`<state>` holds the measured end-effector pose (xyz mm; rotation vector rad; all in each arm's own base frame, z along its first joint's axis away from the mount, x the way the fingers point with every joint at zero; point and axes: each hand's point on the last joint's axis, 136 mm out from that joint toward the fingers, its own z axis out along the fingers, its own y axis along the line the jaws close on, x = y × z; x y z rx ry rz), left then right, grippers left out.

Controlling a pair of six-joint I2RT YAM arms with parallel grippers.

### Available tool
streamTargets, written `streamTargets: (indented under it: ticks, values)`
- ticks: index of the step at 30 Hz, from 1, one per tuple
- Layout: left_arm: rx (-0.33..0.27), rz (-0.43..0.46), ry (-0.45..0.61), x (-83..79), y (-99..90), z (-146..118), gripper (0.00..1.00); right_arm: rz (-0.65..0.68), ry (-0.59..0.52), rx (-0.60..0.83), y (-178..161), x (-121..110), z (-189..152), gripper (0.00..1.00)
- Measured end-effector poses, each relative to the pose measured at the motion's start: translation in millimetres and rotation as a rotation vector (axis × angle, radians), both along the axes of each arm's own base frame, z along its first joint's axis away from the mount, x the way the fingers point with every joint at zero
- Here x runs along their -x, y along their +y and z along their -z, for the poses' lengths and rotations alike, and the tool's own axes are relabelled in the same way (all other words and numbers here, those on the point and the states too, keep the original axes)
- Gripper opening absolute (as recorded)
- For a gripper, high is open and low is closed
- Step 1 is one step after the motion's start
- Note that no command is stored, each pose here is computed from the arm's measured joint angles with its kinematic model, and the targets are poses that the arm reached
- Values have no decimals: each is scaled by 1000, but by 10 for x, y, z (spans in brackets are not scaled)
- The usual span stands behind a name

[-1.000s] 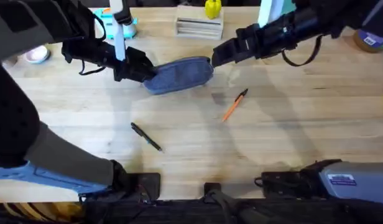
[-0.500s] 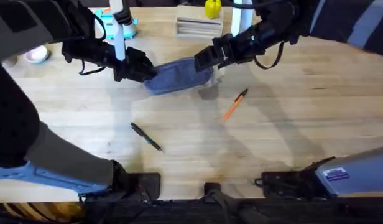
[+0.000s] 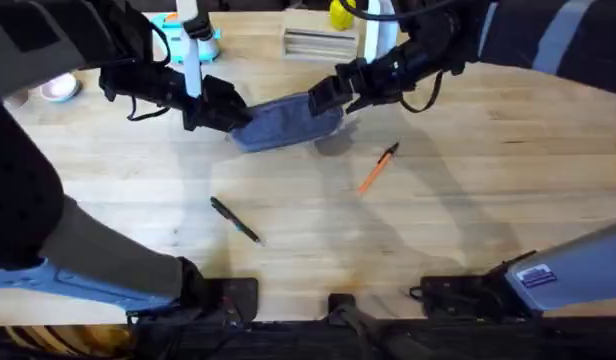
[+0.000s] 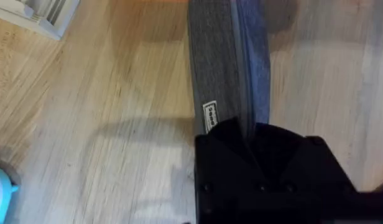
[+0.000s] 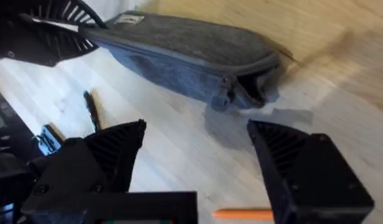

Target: Unzip the bag, pick up the pens from the table one at a time and place them inside, then zip the bag closed.

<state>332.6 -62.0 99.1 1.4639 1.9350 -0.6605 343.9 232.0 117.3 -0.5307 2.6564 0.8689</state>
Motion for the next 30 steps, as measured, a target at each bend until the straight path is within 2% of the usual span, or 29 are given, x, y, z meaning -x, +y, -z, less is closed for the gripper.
streamTargets:
  ticks: [5, 15, 30]
  values:
    - [0, 0, 0, 0, 0, -1, 42, 6, -30, -19, 50, -67, -40, 958]
    - [0, 0, 0, 0, 0, 0, 42, 31, 14, -16, 81, -96, 113, 910]
    - [0, 0, -1, -1, 0, -1, 42, 74, -5, -10, 102, -194, 131, 748]
